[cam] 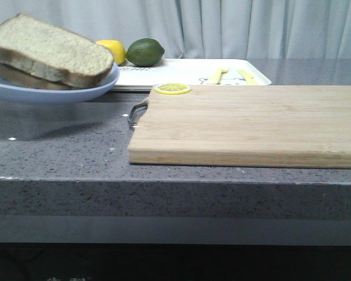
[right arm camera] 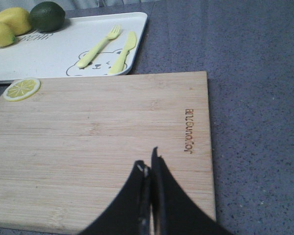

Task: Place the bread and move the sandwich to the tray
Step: 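Lift the blue plate with the left gripper and carry it toward the white tray, then lower the plate onto the white tray with the left gripper, then open the left gripper and withdraw it upward from the plate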

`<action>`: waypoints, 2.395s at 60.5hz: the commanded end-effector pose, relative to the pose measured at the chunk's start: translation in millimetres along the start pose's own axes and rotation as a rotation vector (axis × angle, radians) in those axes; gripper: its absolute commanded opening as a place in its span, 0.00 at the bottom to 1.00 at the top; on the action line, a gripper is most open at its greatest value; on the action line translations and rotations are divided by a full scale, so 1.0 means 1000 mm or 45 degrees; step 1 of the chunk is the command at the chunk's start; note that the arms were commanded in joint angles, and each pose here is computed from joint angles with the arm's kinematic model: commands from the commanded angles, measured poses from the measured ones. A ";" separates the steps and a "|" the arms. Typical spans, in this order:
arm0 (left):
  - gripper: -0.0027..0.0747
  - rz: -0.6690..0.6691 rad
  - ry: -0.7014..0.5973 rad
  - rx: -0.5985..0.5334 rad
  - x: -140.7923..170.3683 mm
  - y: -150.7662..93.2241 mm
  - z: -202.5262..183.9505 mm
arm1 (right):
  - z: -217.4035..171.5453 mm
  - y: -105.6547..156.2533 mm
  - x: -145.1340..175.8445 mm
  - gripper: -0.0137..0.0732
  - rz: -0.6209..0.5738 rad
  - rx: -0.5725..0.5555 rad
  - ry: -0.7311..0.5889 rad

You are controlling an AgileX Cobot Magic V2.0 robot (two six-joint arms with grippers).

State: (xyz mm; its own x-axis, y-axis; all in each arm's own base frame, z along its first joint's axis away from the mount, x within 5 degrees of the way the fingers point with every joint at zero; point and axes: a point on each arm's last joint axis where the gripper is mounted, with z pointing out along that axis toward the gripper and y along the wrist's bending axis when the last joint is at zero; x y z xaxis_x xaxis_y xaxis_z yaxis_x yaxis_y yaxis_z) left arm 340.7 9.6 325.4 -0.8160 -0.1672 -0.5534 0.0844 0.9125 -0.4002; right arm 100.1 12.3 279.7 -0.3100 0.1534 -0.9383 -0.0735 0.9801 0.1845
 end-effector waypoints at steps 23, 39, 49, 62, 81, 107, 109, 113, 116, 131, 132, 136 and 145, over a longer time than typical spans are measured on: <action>0.01 -0.043 -0.091 0.347 -0.104 -0.048 0.048 | -0.003 0.001 -0.016 0.09 0.003 0.003 -0.141; 0.01 0.031 -0.005 0.421 -0.128 -0.075 0.105 | -0.003 0.001 -0.016 0.09 0.003 0.003 -0.141; 0.01 0.082 -0.040 0.462 -0.130 -0.087 0.128 | -0.003 0.001 -0.016 0.09 0.003 0.004 -0.146; 0.01 0.070 -0.086 0.468 -0.130 -0.084 0.150 | -0.003 0.001 -0.016 0.09 0.003 0.004 -0.146; 0.01 0.011 -0.163 0.498 -0.134 -0.080 0.165 | -0.003 0.001 -0.016 0.09 0.004 0.004 -0.148; 0.08 0.008 -0.097 0.524 -0.126 -0.079 0.178 | -0.003 0.001 -0.016 0.09 0.004 0.004 -0.148; 0.13 0.009 -0.094 0.524 -0.126 -0.079 0.178 | -0.003 0.001 -0.016 0.09 0.004 0.004 -0.148; 0.23 0.009 -0.094 0.524 -0.126 -0.079 0.178 | -0.003 0.001 -0.016 0.09 0.004 0.004 -0.148; 0.32 0.009 -0.094 0.524 -0.126 -0.079 0.178 | -0.003 0.001 -0.016 0.09 0.004 0.004 -0.148; 0.41 0.062 -0.105 0.539 -0.131 -0.080 0.158 | -0.003 0.001 -0.016 0.09 0.004 0.004 -0.146; 0.41 0.068 -0.110 0.539 -0.132 -0.080 0.155 | -0.003 0.001 -0.016 0.09 0.004 0.004 -0.146; 0.38 0.099 -0.139 0.547 -0.135 -0.081 0.142 | -0.003 0.001 -0.016 0.09 0.004 0.004 -0.146; 0.22 0.168 -0.201 0.552 -0.140 -0.086 0.117 | -0.003 0.001 -0.016 0.09 0.004 0.004 -0.146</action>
State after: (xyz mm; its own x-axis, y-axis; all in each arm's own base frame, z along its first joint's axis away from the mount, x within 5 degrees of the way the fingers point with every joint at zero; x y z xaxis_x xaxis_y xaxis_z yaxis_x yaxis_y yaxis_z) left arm 538.6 -91.2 284.7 -0.7904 -0.1208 -0.6005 0.3386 0.7308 -0.5927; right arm 100.4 12.0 280.7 -0.2981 0.1550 -0.9419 -0.0728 0.9802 0.1843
